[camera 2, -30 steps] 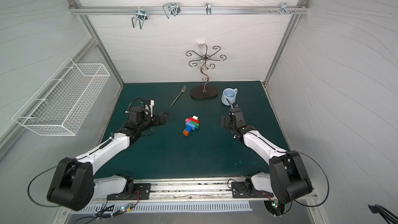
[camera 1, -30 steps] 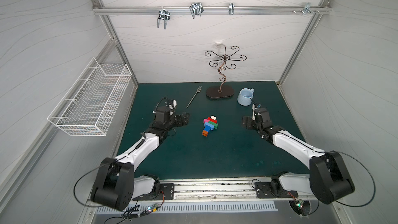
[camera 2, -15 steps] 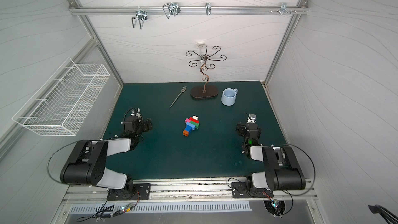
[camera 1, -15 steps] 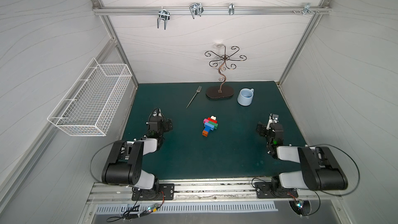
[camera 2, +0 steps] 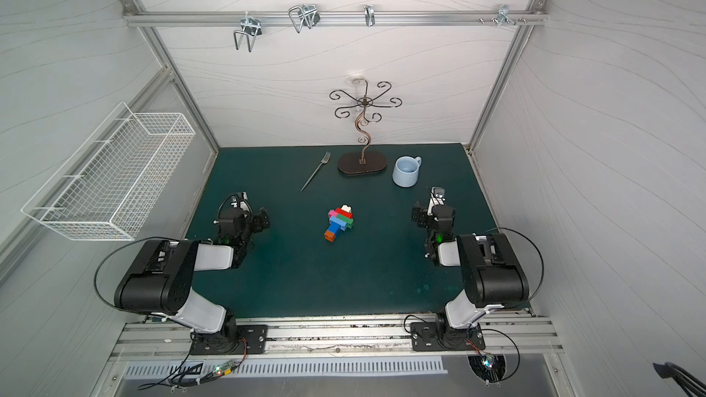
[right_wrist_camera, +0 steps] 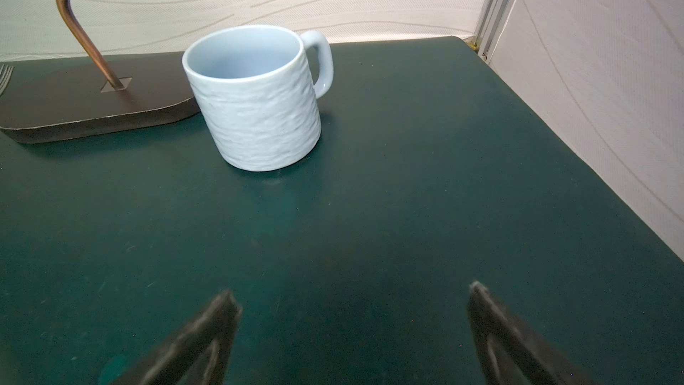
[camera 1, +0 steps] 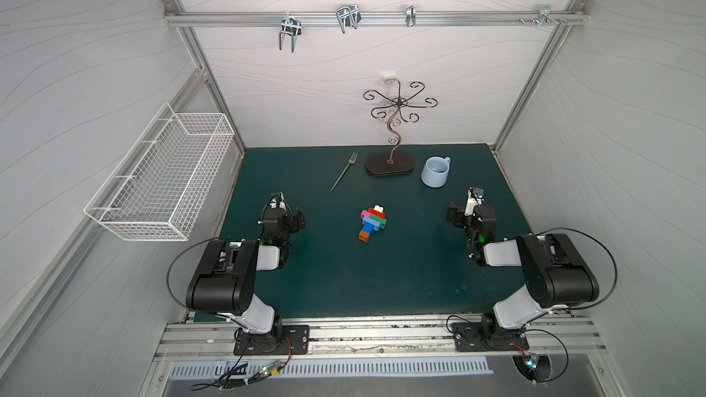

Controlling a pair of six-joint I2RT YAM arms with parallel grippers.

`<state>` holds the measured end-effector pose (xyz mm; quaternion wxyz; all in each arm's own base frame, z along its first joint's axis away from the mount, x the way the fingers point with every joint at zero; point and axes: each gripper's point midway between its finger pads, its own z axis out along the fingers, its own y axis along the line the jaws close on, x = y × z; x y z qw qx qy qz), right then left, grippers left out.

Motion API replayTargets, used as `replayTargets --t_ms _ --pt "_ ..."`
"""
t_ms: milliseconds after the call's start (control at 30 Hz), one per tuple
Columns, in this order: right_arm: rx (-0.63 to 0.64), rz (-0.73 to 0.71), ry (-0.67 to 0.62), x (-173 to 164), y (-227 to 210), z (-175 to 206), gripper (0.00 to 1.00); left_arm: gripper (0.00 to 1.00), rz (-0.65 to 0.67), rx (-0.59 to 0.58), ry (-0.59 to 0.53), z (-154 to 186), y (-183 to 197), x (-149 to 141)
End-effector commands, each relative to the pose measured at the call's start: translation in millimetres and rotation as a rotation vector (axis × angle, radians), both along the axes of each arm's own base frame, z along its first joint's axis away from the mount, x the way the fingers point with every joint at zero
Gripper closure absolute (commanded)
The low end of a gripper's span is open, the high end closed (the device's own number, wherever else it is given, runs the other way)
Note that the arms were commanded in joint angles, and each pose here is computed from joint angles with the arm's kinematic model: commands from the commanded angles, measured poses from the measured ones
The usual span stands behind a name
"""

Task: Assemble a spoon with lego
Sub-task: Reset both arms

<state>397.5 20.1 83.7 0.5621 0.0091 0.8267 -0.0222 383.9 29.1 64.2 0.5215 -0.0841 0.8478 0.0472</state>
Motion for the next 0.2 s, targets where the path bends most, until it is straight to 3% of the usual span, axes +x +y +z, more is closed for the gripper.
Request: replayTargets --t_ms 0,167 --pt "-0.01 -0.019 0.027 5.8 -2.0 -3.4 0.01 0.0 -0.002 0.007 -0.093 26.7 1.1 15.5" --pt "-0.021 -0.013 -0.005 0.4 0.7 1.8 0.01 0.0 0.042 0.007 -0.122 30.2 8.2 11.3"
